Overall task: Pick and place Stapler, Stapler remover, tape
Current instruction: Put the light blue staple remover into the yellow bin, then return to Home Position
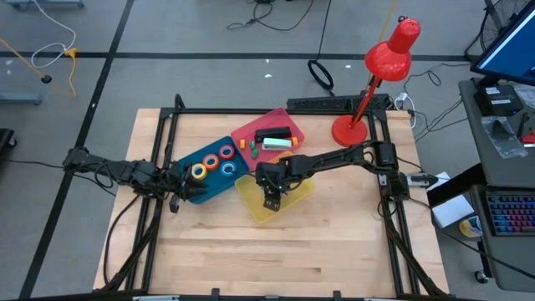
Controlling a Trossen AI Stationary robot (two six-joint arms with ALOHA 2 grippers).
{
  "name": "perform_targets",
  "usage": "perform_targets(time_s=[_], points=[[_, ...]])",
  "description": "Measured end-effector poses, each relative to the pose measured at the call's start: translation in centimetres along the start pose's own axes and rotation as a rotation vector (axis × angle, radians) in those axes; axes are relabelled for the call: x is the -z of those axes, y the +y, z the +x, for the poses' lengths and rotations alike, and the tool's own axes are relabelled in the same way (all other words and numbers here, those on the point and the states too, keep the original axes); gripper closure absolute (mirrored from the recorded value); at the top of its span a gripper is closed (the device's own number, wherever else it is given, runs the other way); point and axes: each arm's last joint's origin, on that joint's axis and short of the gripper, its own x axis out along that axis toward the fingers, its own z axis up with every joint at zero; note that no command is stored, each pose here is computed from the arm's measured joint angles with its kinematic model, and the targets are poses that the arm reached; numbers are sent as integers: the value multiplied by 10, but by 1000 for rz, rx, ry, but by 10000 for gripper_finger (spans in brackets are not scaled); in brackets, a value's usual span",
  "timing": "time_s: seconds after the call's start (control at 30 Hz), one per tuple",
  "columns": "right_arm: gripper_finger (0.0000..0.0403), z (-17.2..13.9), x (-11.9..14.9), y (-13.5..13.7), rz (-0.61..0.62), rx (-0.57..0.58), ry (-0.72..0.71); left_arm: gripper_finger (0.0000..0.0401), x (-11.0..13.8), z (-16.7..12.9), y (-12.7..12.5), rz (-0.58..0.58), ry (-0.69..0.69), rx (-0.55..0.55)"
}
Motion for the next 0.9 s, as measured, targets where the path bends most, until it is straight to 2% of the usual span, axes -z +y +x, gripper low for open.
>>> perform_targets(time_s=[0.2,0.4,0.63,0.8,0.9], points=[[148,-1,-2,-7,39,6,-4,304,0,0,0,5,1,0],[136,-4,-4,-10,83,-33,0,304,0,0,0,-37,0,-1],[139,-31,-3,-4,60,-97,11,304,-1,0,0,-79,-10,-16],[140,-67,-7,3,7,-119,-80,304,-1,0,0,-71,-15,-20],[139,-91,-1,5,-42,-126,-126,304,0,0,-1,-27,5,31]])
